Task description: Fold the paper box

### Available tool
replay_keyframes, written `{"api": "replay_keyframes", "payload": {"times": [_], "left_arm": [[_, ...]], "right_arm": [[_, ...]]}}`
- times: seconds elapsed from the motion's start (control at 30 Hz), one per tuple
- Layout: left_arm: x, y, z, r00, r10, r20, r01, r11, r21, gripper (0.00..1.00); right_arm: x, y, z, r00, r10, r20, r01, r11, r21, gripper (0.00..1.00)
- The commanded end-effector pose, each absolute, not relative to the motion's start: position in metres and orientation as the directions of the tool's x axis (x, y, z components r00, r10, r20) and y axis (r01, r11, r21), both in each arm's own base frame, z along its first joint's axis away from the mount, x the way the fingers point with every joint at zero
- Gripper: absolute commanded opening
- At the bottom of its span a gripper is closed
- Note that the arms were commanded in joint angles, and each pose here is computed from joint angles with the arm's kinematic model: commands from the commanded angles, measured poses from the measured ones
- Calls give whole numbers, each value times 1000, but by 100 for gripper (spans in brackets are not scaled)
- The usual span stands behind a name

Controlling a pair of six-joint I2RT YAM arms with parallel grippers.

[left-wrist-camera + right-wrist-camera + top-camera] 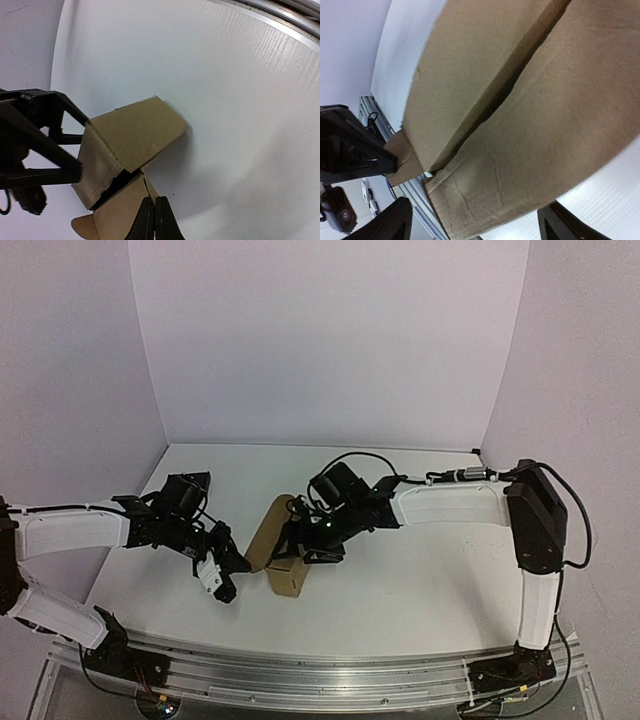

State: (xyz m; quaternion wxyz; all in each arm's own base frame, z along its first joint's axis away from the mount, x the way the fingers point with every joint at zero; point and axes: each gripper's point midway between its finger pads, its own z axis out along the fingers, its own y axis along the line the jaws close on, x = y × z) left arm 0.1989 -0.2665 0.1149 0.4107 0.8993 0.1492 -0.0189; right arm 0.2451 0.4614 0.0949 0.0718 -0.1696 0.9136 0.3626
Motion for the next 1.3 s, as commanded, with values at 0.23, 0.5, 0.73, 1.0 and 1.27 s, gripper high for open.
{"api": "replay_keyframes", "payload": {"times": [0.23,0.5,0.73,1.0,1.27], "left_arm": [[199,-268,113,987,150,-57,144,-667,731,0],[203,-272,111,991,133,-30,112,-661,742,0],[210,-277,116,994,108,25,51,-648,760,0],[214,-276,112,993,107,43,40,-665,746,0],[216,-282,116,994,70,86,-21,-641,767,0]], "right_arm": [[242,419,163,-833,-335,-440,-553,526,647,98],[254,350,174,-729,-410,-549,-684,480,550,98],[275,272,168,-702,-456,-547,-691,621,369,98],[239,223,82,-310,-820,-481,-942,334,37,98],[317,280,79,-181,-684,-707,-926,361,-113,98]]}}
